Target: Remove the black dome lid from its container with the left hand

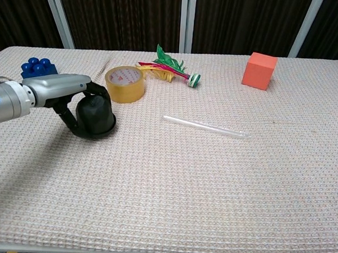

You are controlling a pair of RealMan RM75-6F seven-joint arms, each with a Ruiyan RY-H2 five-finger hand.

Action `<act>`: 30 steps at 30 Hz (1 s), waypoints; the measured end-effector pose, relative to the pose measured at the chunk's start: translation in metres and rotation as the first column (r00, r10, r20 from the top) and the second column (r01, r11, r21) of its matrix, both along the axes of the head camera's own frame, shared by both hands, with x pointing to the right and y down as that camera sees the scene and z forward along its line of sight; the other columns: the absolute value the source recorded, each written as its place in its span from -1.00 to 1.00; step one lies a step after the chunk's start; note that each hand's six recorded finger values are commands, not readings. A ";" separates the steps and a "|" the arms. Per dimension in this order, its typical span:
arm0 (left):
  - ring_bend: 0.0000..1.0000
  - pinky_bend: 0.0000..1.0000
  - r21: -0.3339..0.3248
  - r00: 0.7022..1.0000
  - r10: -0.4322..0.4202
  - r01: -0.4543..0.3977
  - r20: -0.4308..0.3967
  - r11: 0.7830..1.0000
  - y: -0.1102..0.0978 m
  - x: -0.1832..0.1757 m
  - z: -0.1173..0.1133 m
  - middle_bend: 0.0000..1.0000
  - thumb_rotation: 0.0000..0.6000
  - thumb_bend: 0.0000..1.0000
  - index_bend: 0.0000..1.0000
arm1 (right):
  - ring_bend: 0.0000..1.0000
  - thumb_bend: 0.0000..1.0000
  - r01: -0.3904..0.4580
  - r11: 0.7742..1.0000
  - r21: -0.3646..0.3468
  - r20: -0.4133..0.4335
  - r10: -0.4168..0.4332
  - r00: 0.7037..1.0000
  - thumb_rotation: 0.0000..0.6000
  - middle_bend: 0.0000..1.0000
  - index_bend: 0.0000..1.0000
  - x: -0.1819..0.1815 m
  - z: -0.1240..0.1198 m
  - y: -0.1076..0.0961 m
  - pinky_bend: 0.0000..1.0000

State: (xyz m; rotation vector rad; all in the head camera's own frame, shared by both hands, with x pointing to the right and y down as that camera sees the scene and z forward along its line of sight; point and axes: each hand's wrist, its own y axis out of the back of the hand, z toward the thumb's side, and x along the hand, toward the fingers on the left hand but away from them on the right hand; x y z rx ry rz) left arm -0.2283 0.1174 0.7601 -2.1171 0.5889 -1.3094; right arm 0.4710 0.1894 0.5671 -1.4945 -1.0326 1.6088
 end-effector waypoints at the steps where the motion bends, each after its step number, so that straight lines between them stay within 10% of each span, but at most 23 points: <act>1: -0.66 -0.62 0.000 1.000 0.000 0.000 0.000 1.000 -0.001 0.000 0.000 -0.13 1.00 -0.60 -0.26 | -1.00 -0.75 0.000 1.000 -0.002 0.001 0.000 1.000 1.00 -1.00 -1.00 0.000 0.001 0.000 -1.00; 18: -0.85 -0.65 -0.020 1.000 0.001 -0.001 -0.017 1.000 -0.001 -0.004 -0.002 -0.65 1.00 -0.81 -0.52 | -1.00 -0.75 -0.003 1.000 0.003 -0.002 0.003 1.000 1.00 -1.00 -1.00 0.000 -0.001 0.000 -1.00; 30: -0.86 -0.66 -0.012 1.000 0.000 0.000 -0.023 1.000 -0.003 -0.008 -0.009 -0.36 1.00 -0.81 -0.45 | -1.00 -0.75 -0.008 1.000 0.001 -0.003 0.008 1.000 1.00 -1.00 -1.00 0.002 0.001 0.001 -1.00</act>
